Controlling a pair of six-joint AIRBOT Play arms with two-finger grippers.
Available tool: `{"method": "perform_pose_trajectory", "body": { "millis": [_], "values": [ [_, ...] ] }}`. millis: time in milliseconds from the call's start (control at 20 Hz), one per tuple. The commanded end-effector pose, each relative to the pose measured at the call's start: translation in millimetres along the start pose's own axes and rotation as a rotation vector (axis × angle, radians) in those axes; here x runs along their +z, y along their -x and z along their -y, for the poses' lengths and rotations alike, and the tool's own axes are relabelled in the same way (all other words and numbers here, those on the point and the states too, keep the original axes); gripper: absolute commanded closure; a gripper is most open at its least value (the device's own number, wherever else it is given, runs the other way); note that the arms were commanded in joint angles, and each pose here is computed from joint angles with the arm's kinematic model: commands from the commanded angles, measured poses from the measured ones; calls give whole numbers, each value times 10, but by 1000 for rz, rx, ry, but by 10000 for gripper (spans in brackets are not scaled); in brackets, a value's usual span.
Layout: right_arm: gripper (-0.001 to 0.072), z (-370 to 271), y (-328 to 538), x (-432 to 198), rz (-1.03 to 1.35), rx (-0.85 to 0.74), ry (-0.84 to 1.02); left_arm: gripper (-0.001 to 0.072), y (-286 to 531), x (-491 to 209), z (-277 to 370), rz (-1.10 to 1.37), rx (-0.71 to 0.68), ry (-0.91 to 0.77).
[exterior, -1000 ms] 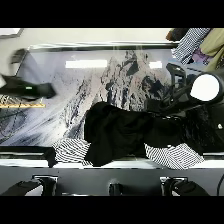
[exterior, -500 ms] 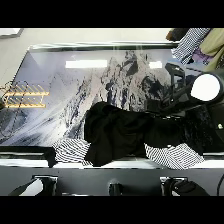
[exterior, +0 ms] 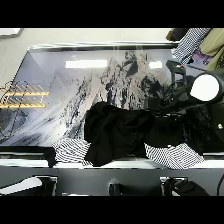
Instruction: Fold the clothes and pants, and hang the long-sleeved shirts on hangers.
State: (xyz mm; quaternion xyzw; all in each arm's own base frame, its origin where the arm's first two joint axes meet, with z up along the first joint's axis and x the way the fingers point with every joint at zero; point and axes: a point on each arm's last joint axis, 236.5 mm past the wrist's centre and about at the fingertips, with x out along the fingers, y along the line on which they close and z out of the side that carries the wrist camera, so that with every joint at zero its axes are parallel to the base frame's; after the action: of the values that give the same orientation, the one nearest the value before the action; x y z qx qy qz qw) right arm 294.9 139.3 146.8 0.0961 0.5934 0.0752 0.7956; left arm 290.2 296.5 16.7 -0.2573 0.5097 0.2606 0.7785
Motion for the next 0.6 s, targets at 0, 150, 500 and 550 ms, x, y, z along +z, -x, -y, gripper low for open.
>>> {"method": "perform_pose_trajectory", "body": {
  "millis": [0, 150, 500, 550],
  "values": [
    [676, 23, 1, 24, 10, -11, 2, 115, -316, 7, -158, -22, -13, -87],
    [676, 52, 1, 37, 15, -23, 1, 115, -575, -97, -187, -80, -30, -126],
    [676, 78, 2, 49, 21, -34, -26, 120, -1025, -311, -27, -182, -81, -257],
    [676, 79, 2, 48, 20, -34, -26, 121, -1062, -335, 4, -191, -88, -309]
  ]
}}
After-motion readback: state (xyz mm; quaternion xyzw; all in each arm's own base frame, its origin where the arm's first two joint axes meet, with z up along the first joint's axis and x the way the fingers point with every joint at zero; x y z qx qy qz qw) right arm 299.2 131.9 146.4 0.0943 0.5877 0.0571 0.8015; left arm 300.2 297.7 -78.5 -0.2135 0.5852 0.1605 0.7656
